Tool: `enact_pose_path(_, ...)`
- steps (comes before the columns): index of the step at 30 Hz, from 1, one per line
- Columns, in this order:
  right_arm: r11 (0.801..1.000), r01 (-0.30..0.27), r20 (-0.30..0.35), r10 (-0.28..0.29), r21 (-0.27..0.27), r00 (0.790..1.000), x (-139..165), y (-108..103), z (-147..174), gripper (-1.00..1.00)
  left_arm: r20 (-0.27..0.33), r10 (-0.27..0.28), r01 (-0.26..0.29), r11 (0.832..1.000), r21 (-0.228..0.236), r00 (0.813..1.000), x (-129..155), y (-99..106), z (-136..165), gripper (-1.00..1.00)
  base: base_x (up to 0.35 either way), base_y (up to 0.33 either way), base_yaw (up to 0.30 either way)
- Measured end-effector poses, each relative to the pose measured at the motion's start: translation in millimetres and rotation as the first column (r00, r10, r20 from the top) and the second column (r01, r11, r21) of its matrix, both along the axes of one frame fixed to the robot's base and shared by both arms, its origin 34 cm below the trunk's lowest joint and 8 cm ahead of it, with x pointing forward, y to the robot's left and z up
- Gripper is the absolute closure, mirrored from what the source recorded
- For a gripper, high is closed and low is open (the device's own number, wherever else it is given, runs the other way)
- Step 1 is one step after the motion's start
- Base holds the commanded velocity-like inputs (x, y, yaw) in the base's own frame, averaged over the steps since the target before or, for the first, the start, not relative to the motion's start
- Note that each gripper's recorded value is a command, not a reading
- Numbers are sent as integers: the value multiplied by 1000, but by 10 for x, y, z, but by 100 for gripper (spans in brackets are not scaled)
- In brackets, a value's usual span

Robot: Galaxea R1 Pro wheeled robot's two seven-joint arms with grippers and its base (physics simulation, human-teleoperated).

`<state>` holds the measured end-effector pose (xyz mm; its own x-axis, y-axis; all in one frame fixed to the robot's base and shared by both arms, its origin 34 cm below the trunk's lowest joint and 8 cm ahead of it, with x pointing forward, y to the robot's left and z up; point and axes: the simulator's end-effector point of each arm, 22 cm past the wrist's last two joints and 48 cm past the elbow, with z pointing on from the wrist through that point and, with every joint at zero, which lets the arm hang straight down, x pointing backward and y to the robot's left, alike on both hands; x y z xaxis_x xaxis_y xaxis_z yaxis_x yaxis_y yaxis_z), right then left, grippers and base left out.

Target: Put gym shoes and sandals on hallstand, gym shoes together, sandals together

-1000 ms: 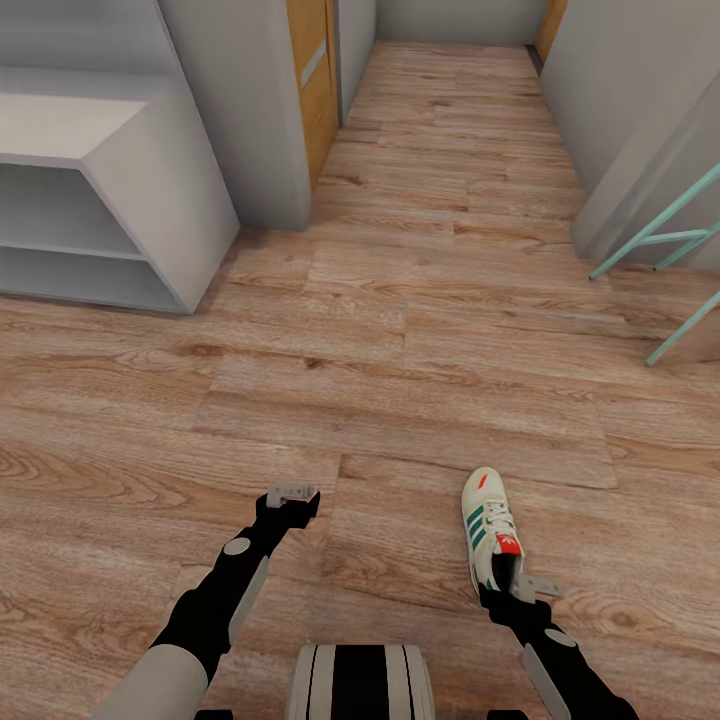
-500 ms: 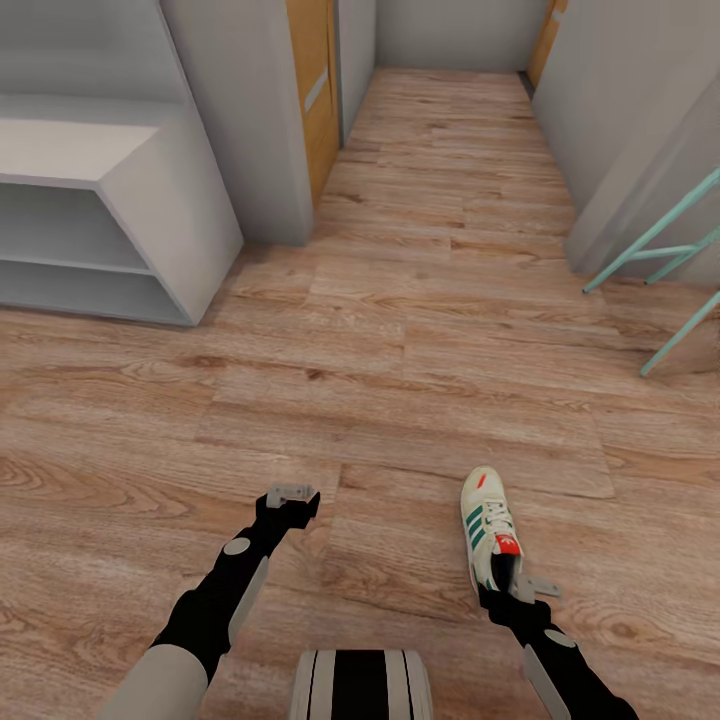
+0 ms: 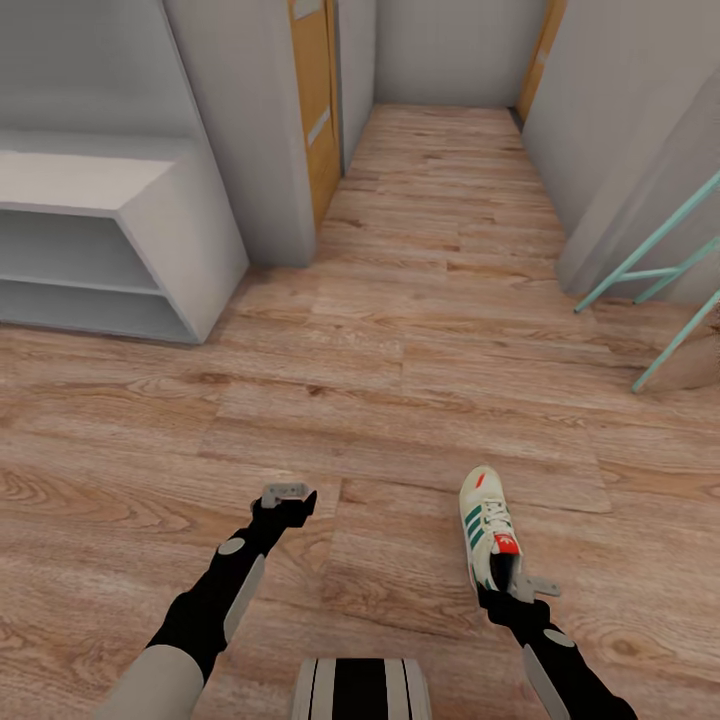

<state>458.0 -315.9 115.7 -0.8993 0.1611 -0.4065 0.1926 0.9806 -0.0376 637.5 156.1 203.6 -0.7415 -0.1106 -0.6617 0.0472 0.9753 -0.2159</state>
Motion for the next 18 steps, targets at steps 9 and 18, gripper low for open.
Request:
enact_pose_path(9, 1000, 0, 39, 0, 1, 999, 144, 12, 152, 100, -76, 20, -12, 995, 101, 997, -615, 645, -220, -100, 0, 0, 0)
enact_pose_path(18, 1000, -18, 94, 20, -20, 995, 366, -66, 392, 100, -136, 137, -113, 979, 169, 981, -1587, 1278, -388, -100, 0, 0, 0)
